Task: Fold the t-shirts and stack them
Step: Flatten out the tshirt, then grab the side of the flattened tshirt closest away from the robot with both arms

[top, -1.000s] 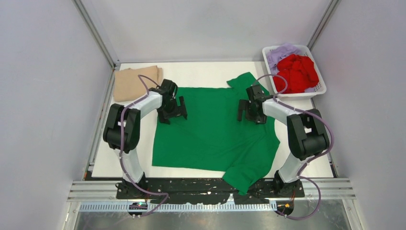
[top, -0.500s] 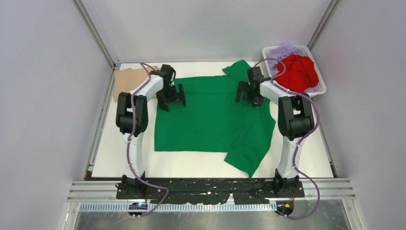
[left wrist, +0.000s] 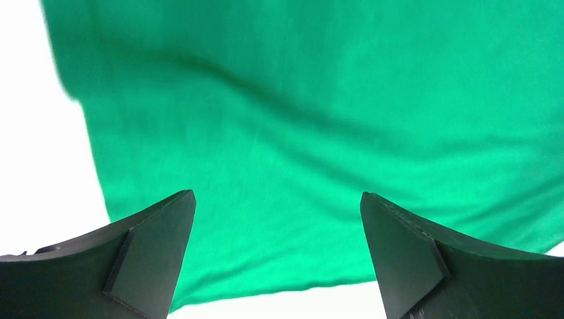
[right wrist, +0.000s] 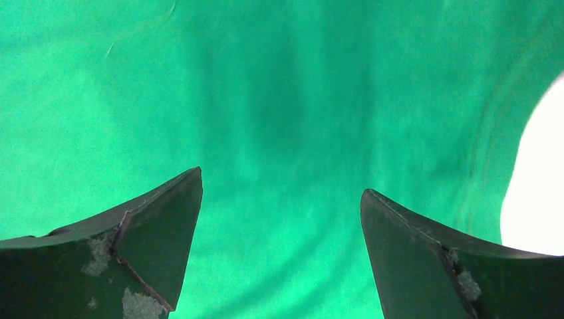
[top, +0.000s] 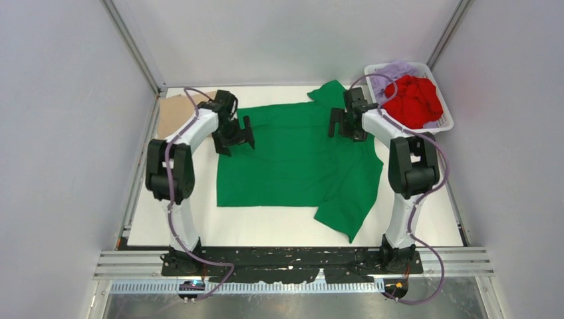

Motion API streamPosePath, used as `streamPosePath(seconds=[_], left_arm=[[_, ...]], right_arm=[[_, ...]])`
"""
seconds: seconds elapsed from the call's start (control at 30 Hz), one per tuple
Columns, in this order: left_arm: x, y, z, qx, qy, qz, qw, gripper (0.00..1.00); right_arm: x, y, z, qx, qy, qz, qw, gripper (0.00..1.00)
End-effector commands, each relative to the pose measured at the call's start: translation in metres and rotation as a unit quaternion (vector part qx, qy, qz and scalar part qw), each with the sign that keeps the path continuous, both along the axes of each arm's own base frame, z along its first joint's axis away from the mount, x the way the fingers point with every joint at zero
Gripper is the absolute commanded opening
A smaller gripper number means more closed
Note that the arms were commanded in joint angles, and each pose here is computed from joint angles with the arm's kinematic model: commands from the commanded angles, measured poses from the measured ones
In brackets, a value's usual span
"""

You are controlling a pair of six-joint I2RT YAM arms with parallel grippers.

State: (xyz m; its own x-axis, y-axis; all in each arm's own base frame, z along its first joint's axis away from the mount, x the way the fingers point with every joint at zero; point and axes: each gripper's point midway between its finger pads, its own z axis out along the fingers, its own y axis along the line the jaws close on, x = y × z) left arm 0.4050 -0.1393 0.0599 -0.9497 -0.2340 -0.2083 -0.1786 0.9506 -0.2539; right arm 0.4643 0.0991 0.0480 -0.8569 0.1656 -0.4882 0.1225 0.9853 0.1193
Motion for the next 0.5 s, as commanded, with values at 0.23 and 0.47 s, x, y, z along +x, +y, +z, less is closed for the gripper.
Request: streamPosePath(seconds=[0.23,0.47], left_arm=[[-0.145,0.055,0.034,0.027,-0.094,0.086,0.991,1.0],[-0.196,0.078,0.003,0.036,-0.1,0.167,0.98,0.93]], right_arm=[[-0.101,-0.015,0.113,0.027,-0.196,-0.042,0.979,0.95],[-0.137,-0.032,0.126,0.042,-0.253,-0.066,0.964,0.95]])
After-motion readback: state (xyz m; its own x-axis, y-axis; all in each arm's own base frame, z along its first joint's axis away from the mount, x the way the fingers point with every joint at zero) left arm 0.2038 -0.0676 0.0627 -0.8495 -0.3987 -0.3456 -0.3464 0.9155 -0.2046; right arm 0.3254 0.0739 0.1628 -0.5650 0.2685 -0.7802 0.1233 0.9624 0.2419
